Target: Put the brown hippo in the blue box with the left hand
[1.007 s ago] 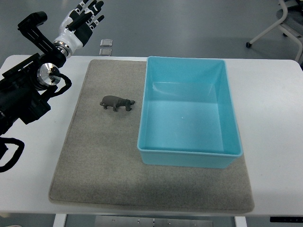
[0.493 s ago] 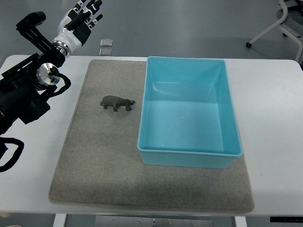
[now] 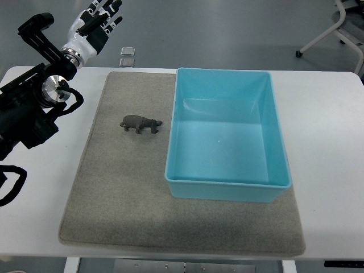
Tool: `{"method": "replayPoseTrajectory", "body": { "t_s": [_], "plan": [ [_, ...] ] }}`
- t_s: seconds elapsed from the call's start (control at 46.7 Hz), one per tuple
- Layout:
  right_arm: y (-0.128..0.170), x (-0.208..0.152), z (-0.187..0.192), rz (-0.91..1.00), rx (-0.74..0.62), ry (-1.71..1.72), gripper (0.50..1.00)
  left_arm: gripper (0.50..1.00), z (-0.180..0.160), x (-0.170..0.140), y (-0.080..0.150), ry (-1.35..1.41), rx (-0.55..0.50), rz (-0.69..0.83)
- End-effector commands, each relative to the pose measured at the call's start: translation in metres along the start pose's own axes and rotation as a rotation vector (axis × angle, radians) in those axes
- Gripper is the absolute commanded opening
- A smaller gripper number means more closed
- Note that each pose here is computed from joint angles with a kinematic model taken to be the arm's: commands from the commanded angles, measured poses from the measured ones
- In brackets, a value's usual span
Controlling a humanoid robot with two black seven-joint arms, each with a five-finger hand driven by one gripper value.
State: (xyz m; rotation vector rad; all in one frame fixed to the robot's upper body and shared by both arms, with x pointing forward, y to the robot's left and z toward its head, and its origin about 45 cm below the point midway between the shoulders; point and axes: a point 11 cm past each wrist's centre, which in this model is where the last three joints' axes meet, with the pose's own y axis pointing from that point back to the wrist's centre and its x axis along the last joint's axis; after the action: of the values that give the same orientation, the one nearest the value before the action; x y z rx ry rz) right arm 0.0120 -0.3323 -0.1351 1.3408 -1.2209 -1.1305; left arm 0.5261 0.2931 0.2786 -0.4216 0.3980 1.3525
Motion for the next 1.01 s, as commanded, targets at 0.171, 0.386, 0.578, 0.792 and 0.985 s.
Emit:
{"method": "replayPoseTrajectory", "body": {
  "t_s": [0.171, 0.386, 0.578, 0.792, 0.985],
  "plan": [
    [0.000, 0.000, 0.000, 0.000, 0.000, 0.000, 0.936, 0.994, -0.004, -0.002, 0.000, -0.026, 0.028, -0.014],
    [0.000, 0.000, 0.000, 0.000, 0.000, 0.000, 0.936, 0.994, 0.003, -0.011, -0.001, -0.117, 0.049, -0.067],
    [0.000, 0.000, 0.000, 0.000, 0.000, 0.000, 0.936, 0.994, 0.014, -0.008, 0.000, -0.233, 0.066, -0.096],
    [0.000, 0.000, 0.000, 0.000, 0.000, 0.000, 0.936, 0.994, 0.019, -0.006, 0.002, -0.348, 0.096, -0.127],
    [0.000, 0.000, 0.000, 0.000, 0.000, 0.000, 0.936, 0.994, 0.025, -0.019, 0.005, -0.496, 0.152, -0.213]
  ]
}}
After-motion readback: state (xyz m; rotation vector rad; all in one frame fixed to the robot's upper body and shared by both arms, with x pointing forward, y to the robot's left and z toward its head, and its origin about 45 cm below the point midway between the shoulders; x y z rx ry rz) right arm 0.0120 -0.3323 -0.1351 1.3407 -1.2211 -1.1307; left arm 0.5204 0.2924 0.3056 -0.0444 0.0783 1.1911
